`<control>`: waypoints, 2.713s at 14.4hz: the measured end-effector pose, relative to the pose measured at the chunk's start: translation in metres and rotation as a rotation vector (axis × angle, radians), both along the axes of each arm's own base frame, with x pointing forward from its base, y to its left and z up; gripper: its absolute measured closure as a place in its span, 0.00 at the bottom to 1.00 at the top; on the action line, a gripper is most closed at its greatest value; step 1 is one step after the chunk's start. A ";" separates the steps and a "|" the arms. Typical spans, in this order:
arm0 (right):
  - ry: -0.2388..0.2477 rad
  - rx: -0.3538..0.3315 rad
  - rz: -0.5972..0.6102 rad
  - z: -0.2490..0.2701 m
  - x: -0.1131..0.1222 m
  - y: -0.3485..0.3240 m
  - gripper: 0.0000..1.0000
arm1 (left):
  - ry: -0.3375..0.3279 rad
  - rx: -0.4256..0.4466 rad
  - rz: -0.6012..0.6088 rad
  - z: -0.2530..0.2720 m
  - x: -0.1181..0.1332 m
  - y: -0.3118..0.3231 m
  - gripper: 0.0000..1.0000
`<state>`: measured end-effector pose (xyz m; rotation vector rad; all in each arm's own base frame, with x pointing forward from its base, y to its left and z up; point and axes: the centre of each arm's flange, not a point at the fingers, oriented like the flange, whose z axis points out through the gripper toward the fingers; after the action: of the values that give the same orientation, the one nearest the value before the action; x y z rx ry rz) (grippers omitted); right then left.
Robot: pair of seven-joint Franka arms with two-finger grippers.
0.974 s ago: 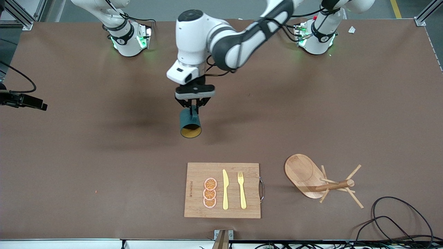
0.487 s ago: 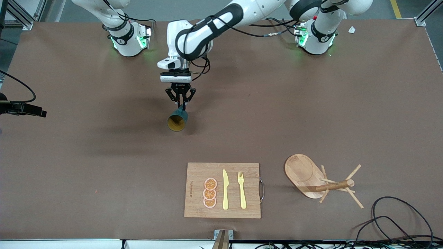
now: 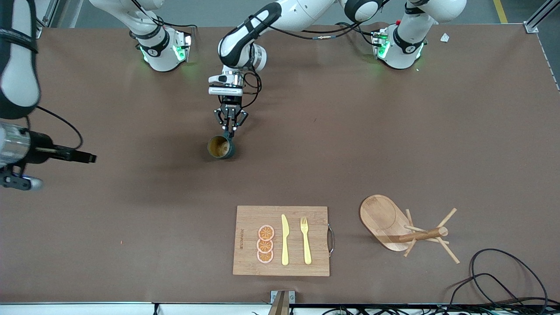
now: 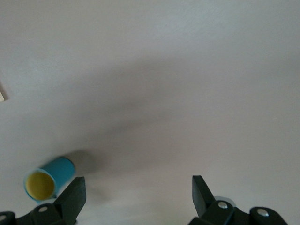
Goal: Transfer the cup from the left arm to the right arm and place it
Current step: 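Hold the cup with the left gripper while the right gripper approaches, then grasp the cup with the right gripper while the left gripper releases, then carry the cup with the right gripper while the left gripper withdraws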
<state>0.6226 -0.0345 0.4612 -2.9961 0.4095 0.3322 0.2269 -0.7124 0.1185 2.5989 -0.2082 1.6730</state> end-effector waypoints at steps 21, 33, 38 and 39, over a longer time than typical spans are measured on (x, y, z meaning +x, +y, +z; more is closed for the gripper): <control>-0.033 -0.077 -0.303 -0.150 -0.127 0.231 0.00 | 0.522 -0.014 0.664 0.237 0.121 0.090 0.00; -0.123 -0.079 -0.255 -0.215 -0.200 0.280 0.00 | 0.756 0.080 0.633 0.365 0.340 0.317 0.00; -0.110 -0.093 -0.231 -0.228 -0.208 0.285 0.20 | 0.866 0.092 0.543 0.415 0.394 0.446 0.00; -0.110 -0.092 -0.226 -0.228 -0.208 0.285 0.35 | 0.882 0.090 0.522 0.426 0.402 0.474 0.00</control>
<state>0.4148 0.2510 0.2327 -2.9959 0.7629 0.1304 0.6286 -0.2382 0.5443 3.3320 0.4683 0.4065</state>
